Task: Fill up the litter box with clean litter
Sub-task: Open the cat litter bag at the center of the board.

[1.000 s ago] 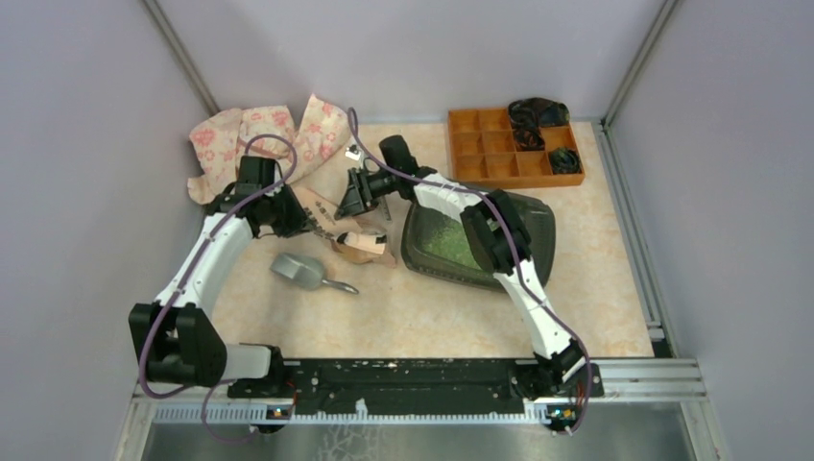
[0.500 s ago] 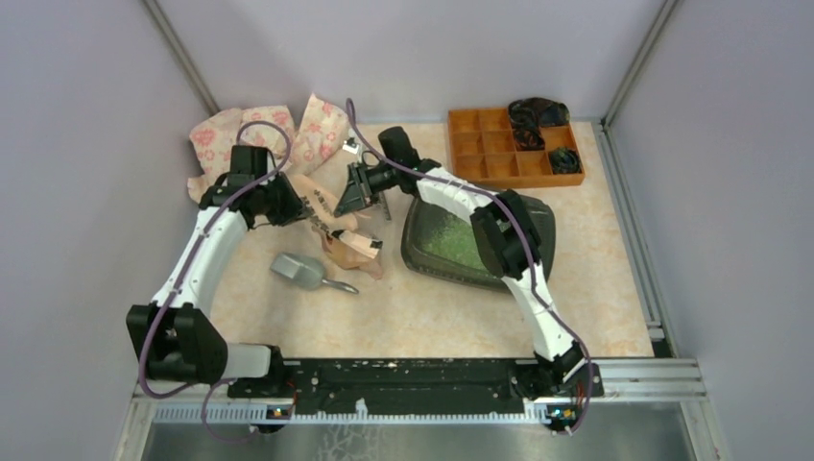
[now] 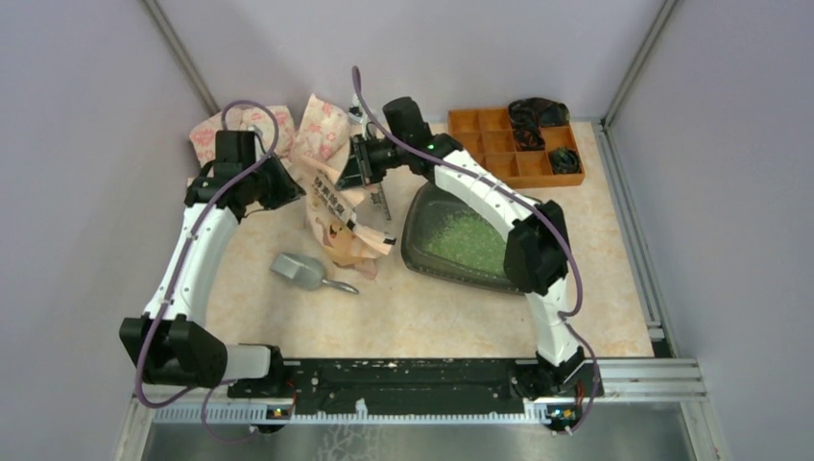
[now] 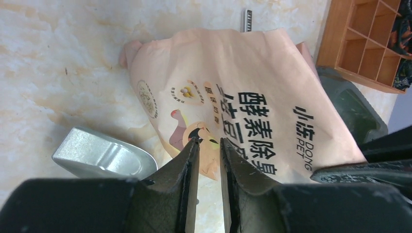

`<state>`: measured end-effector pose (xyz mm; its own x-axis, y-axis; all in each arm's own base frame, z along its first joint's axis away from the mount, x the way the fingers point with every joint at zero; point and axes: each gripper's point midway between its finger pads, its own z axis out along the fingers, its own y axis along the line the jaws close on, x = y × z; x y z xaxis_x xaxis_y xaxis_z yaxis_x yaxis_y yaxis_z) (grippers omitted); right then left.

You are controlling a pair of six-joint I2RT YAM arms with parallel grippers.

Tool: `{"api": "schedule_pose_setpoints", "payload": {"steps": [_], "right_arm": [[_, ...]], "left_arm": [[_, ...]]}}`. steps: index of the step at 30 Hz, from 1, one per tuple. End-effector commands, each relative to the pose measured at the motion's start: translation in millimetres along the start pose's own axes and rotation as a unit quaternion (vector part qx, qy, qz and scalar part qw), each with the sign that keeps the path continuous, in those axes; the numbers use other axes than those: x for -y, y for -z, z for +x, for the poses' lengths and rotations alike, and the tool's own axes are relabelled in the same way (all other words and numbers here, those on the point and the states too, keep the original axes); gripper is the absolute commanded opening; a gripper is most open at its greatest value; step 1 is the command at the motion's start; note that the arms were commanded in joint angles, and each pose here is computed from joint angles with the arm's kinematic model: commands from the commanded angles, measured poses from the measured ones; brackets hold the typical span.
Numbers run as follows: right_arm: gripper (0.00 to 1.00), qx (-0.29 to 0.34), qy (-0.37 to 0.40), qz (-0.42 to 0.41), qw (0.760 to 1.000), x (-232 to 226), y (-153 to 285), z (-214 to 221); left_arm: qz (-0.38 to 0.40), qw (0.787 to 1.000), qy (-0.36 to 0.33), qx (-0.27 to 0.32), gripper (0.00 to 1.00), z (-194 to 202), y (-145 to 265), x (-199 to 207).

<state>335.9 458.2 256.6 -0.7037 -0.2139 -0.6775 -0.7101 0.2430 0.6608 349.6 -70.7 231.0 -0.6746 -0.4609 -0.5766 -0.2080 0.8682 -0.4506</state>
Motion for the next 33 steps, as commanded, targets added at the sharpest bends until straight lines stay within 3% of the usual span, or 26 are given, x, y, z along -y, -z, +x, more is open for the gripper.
{"api": "schedule_pose_setpoints", "payload": {"steps": [1,11,19,33], "right_arm": [[0.0,0.088,0.075,0.046,0.992,-54,36,-52],[0.0,0.17,0.058,0.072,0.981,-81,44,-70],[0.0,0.226,0.007,0.087,0.97,-86,45,-92],[0.0,0.323,-0.056,0.106,0.939,-108,58,-115]], "left_arm": [[0.007,1.0,-0.005,0.018,0.28,-10,13,5],[-0.001,1.0,-0.004,0.026,0.31,-10,19,-1],[0.007,0.999,-0.004,0.035,0.44,-7,28,-7],[0.01,0.999,0.023,0.033,0.47,-9,26,-26]]}}
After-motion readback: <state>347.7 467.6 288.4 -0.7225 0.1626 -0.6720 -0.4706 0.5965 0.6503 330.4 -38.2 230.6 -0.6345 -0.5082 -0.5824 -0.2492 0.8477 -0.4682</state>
